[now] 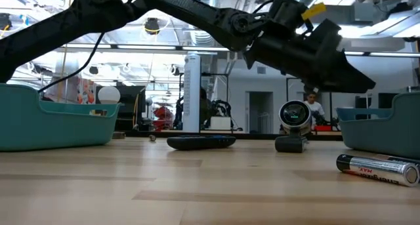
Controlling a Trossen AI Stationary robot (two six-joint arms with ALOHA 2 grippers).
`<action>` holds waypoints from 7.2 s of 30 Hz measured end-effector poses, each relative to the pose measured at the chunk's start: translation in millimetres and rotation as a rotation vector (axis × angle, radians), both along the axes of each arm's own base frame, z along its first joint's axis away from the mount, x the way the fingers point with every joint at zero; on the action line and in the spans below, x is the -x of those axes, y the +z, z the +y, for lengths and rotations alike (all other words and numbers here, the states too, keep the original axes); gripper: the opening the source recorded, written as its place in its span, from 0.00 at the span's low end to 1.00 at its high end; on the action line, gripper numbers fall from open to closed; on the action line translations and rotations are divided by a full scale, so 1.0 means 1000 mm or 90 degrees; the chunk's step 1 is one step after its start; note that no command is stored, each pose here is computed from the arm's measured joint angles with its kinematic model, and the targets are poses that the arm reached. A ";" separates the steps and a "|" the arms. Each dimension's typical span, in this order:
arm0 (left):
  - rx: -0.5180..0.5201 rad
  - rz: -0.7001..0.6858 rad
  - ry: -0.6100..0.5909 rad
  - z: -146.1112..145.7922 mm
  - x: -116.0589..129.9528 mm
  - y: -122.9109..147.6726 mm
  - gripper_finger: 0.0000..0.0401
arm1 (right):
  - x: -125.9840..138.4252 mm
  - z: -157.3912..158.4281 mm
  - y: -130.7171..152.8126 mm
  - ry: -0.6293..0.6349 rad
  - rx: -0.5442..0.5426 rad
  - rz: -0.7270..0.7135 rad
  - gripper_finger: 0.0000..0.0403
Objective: Sort batteries
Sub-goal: Put the brown battery into the green bin, then put the silver battery into the blue bin
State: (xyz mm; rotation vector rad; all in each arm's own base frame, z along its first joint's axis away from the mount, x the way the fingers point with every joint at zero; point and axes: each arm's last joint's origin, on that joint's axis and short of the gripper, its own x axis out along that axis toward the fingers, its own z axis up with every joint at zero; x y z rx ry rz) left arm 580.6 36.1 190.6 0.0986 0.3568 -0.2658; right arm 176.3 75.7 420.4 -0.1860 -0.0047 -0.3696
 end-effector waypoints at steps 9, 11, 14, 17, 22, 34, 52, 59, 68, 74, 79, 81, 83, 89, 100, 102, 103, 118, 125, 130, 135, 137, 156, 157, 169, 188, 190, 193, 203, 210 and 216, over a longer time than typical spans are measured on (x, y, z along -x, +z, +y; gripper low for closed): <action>0.005 0.014 -0.013 0.015 0.021 0.051 0.23 | -0.001 0.000 -0.011 -0.002 -0.033 0.039 0.40; -0.003 0.008 -0.011 0.018 0.031 0.063 0.18 | 0.000 0.000 -0.011 -0.002 -0.033 0.041 0.40; -0.013 0.000 -0.007 0.022 0.052 0.074 0.09 | 0.000 0.000 -0.011 -0.002 -0.031 0.042 0.40; -0.011 -0.033 0.006 0.025 0.086 0.077 0.02 | -0.002 0.000 -0.013 -0.004 -0.026 0.049 0.40; -0.003 -0.122 0.093 0.021 0.170 0.072 0.01 | -0.020 -0.002 -0.026 -0.040 -0.001 0.095 0.40; 0.031 -0.213 0.279 -0.003 0.344 0.070 0.01 | -0.125 -0.077 -0.095 0.028 -0.103 0.242 0.40; 0.087 -0.177 0.351 -0.012 0.428 0.046 0.01 | -0.231 -0.160 -0.217 0.032 -0.179 0.651 0.40; 0.088 -0.175 0.331 -0.014 0.436 0.038 0.01 | -0.254 -0.168 -0.234 0.034 -0.175 0.669 0.41; 0.092 -0.218 0.334 -0.015 0.451 0.037 0.01 | -0.262 -0.192 -0.266 0.008 -0.206 0.745 0.51; 0.090 -0.229 0.346 -0.015 0.456 0.034 0.01 | -0.261 -0.203 -0.277 -0.012 -0.217 0.758 0.52; 0.088 -0.223 0.353 -0.014 0.457 0.034 0.01 | -0.260 -0.207 -0.281 -0.016 -0.222 0.762 0.47; 0.087 -0.223 0.356 -0.014 0.457 0.033 0.01 | -0.260 -0.208 -0.283 -0.023 -0.232 0.762 0.45; 0.087 -0.223 0.356 -0.013 0.457 0.033 0.01 | -0.261 -0.207 -0.285 -0.025 -0.234 0.763 0.42; 0.079 -0.223 0.354 -0.013 0.457 0.033 0.01 | -0.262 -0.207 -0.286 -0.045 -0.252 0.750 0.33; 0.075 -0.223 0.353 -0.014 0.457 0.034 0.01 | -0.264 -0.207 -0.286 -0.059 -0.263 0.729 0.18; 0.075 -0.223 0.353 -0.014 0.457 0.034 0.01 | -0.265 -0.204 -0.286 -0.061 -0.256 0.729 0.16; 0.075 -0.223 0.353 -0.014 0.457 0.034 0.01 | -0.265 -0.203 -0.286 -0.061 -0.254 0.729 0.16; 0.068 -0.223 0.351 -0.014 0.457 0.034 0.01 | -0.271 -0.192 -0.282 -0.022 -0.255 0.706 0.15; 0.063 -0.222 0.350 -0.014 0.457 0.033 0.01 | -0.286 -0.174 -0.273 0.042 -0.263 0.659 0.15; 0.060 -0.222 0.352 -0.013 0.457 0.033 0.01 | -0.297 -0.163 -0.259 0.085 -0.262 0.609 0.15; 0.056 -0.224 0.372 -0.013 0.458 0.033 0.01 | -0.310 -0.146 -0.244 0.151 -0.260 0.549 0.15; 0.054 -0.225 0.382 -0.012 0.458 0.034 0.01 | -0.317 -0.137 -0.238 0.188 -0.265 0.501 0.15; 0.081 -0.336 0.383 -0.015 0.480 0.050 0.01 | -0.346 -0.091 -0.197 0.278 -0.201 0.197 0.15; 0.083 -0.341 0.381 -0.015 0.481 0.051 0.01 | -0.346 -0.093 -0.197 0.271 -0.205 0.195 0.15; 0.094 -0.354 0.355 -0.017 0.481 0.053 0.01 | -0.376 -0.095 -0.233 0.266 -0.249 0.141 0.24; 0.086 -0.331 0.336 -0.017 0.480 0.050 0.01 | -0.350 -0.090 -0.214 0.229 -0.216 0.232 0.47; 0.086 -0.327 0.326 -0.018 0.479 0.049 0.01 | -0.336 -0.091 -0.213 0.215 -0.212 0.205 0.45; 0.078 -0.313 0.321 -0.018 0.479 0.047 0.01 | -0.302 -0.093 -0.205 0.168 -0.214 0.162 0.43; 0.051 -0.240 0.270 -0.017 0.456 0.037 0.01 | -0.187 -0.075 -0.201 0.034 -0.214 0.111 0.43; 0.035 -0.170 0.186 -0.024 0.410 0.030 0.04 | -0.133 -0.051 -0.172 0.006 -0.168 0.057 0.43; -0.008 -0.141 0.092 -0.040 0.360 0.034 0.12 | -0.091 -0.028 -0.147 0.001 -0.126 0.005 0.43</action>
